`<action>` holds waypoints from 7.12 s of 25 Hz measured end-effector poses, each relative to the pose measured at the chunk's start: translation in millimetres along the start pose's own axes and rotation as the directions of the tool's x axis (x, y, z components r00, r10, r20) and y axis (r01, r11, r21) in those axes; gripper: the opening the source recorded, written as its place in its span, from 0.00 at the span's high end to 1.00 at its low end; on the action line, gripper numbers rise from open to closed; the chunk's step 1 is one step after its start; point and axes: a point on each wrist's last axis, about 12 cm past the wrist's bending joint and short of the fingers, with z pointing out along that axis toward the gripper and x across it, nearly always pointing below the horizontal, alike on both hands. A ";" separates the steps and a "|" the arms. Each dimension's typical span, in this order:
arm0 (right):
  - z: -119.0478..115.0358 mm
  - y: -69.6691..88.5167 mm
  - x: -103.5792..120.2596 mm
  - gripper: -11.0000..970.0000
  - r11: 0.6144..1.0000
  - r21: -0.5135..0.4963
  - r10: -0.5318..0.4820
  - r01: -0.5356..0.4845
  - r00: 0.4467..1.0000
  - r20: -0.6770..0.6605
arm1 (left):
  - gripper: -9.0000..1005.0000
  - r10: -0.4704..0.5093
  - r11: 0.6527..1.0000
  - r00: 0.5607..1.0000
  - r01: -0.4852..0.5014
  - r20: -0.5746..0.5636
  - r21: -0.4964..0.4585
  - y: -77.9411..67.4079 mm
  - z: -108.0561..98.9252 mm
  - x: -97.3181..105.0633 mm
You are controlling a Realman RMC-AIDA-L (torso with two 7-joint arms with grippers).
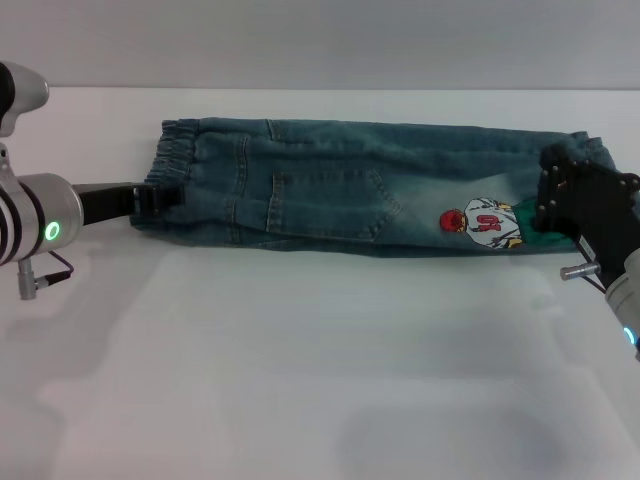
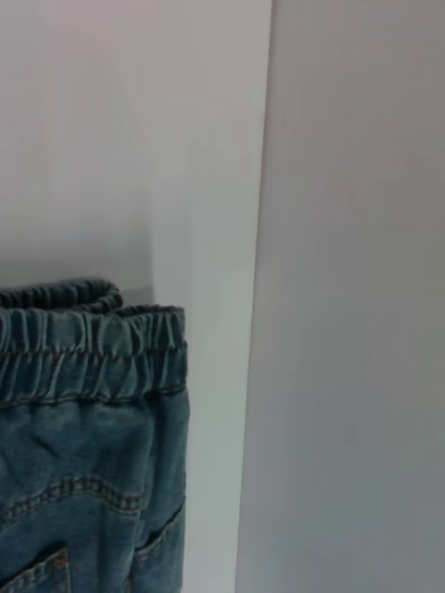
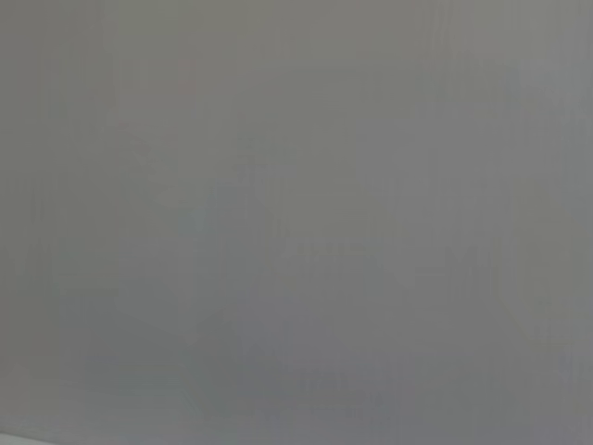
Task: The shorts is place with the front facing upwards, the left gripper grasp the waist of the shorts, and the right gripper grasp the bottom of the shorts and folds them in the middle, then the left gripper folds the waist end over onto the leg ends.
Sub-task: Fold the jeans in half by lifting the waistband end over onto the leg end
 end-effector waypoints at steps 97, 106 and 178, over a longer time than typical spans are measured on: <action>23.7 2.4 5.7 0.99 0.995 -0.045 0.087 -0.088 0.996 -0.035 | 0.75 0.042 0.986 0.986 -0.066 0.160 0.153 -46.7 -43.8 -47.4; 40.9 5.1 11.8 0.99 0.981 -0.092 0.163 -0.172 0.982 -0.094 | 0.87 0.075 0.980 0.982 -0.106 0.176 0.171 -58.4 -50.3 -53.8; 26.4 0.8 18.3 0.99 0.983 -0.082 0.159 -0.167 0.983 -0.096 | 0.16 0.006 1.000 0.989 -0.005 -0.145 0.006 8.2 -0.8 11.0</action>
